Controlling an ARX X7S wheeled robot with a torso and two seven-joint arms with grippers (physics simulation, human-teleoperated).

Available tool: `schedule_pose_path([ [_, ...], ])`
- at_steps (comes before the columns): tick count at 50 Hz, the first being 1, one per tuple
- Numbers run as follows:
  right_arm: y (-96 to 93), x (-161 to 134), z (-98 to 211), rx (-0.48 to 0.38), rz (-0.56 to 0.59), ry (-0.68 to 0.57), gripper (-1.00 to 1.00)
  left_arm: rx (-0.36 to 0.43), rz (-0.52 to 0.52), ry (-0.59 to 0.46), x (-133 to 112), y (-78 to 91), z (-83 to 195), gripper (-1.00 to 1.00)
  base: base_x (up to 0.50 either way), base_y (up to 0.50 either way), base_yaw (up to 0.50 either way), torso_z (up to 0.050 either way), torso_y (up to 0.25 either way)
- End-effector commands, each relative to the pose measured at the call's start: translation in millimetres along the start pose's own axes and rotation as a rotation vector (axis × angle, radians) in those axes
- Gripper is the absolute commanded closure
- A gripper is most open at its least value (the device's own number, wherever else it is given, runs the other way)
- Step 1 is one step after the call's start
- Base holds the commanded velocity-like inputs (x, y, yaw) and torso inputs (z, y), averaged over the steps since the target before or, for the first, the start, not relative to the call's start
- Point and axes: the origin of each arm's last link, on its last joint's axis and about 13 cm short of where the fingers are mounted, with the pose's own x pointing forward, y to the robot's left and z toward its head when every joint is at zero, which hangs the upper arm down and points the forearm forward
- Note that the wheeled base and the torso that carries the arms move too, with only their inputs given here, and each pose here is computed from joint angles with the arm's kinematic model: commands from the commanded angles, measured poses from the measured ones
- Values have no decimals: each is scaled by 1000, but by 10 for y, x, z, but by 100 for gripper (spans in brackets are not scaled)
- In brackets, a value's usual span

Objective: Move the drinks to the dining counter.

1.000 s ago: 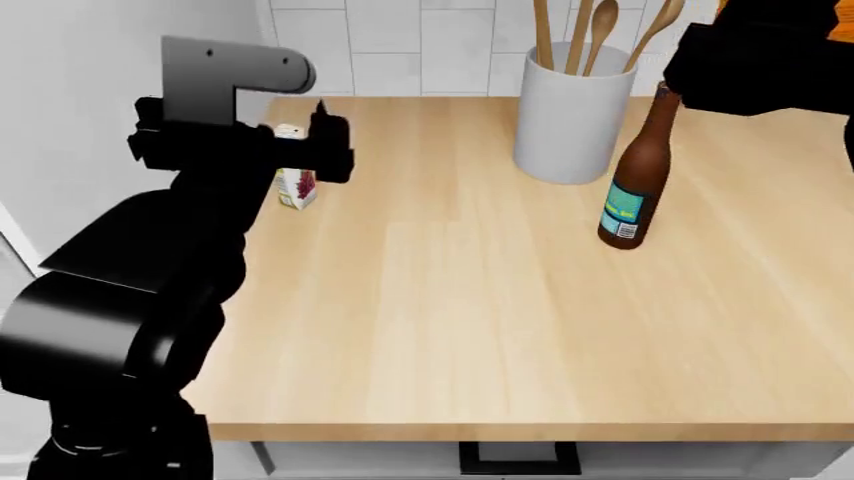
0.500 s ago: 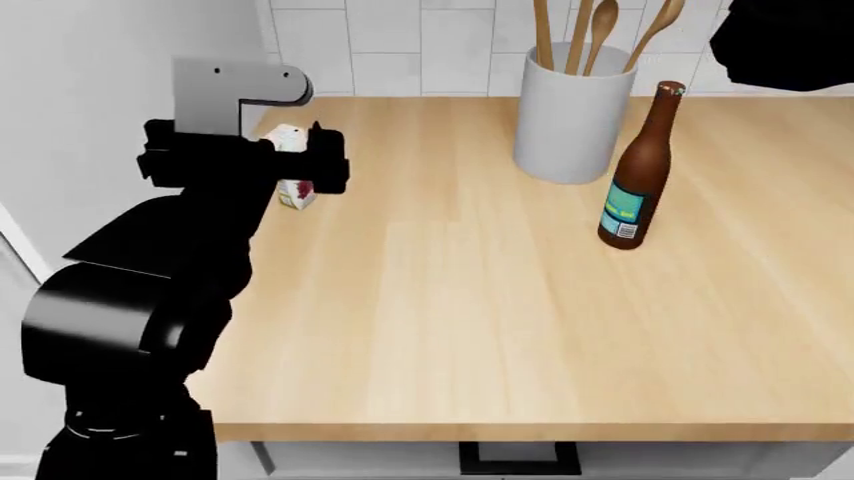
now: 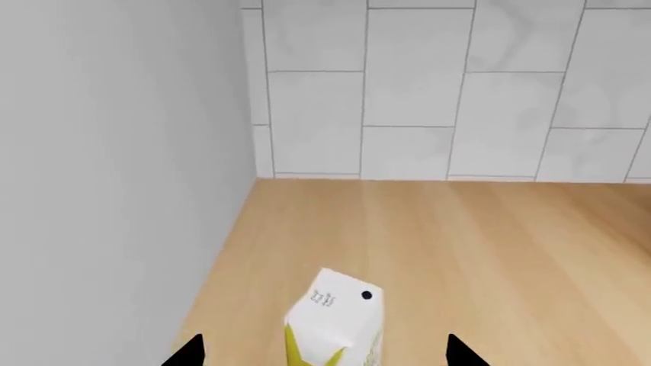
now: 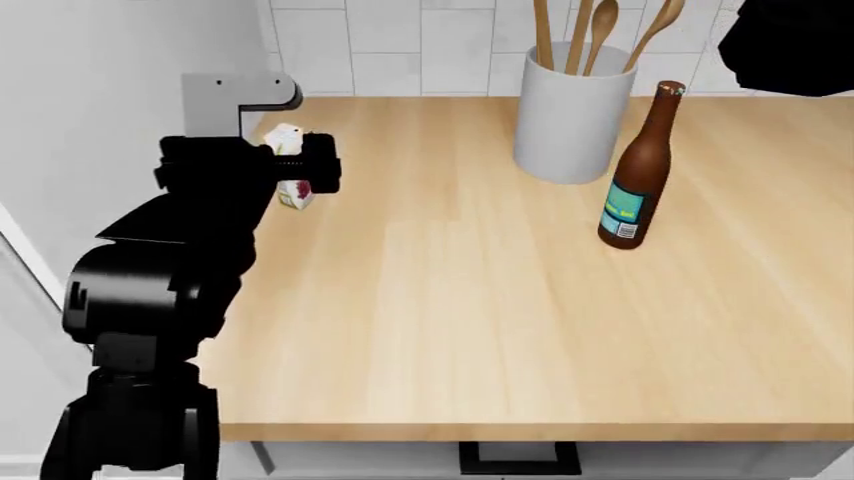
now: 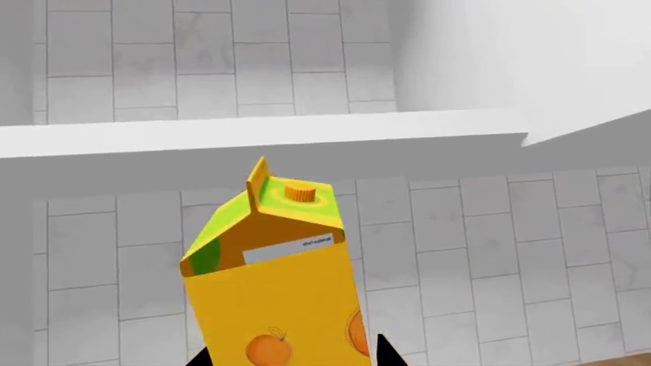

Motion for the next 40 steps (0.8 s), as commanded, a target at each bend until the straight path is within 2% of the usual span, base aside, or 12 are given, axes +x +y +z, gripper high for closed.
schedule_pose_path([
  [1, -23, -13, 104, 16, -12, -55, 100, -27, -15, 37, 191, 30, -74, -100, 0, 0, 0, 0, 0],
  [6, -23, -19, 110, 13, -11, -56, 100, -53, -64, 61, 284, 14, -135, -100, 0, 0, 0, 0, 2],
  [12, -22, -23, 117, 7, -10, -55, 100, -52, -70, 68, 352, 24, -178, -100, 0, 0, 0, 0, 0],
  [15, -17, -22, 114, 9, -10, -58, 100, -33, -107, 73, 379, 19, -218, -100, 0, 0, 0, 0, 3],
  [22, -16, -22, 98, -3, -11, -50, 100, -54, -70, 86, 454, 63, -305, -100, 0, 0, 0, 1, 0],
  [35, -23, -47, 115, -5, -13, -57, 100, -8, -108, 95, 508, 32, -393, -100, 0, 0, 0, 0, 2],
  [36, -21, -48, 113, -5, -13, -56, 100, -9, -107, 91, 502, 33, -396, 100, 0, 0, 0, 0, 0],
  [40, -21, -54, 119, -7, -13, -59, 100, -22, -125, 76, 475, 48, -379, 100, 0, 0, 0, 3, 0],
])
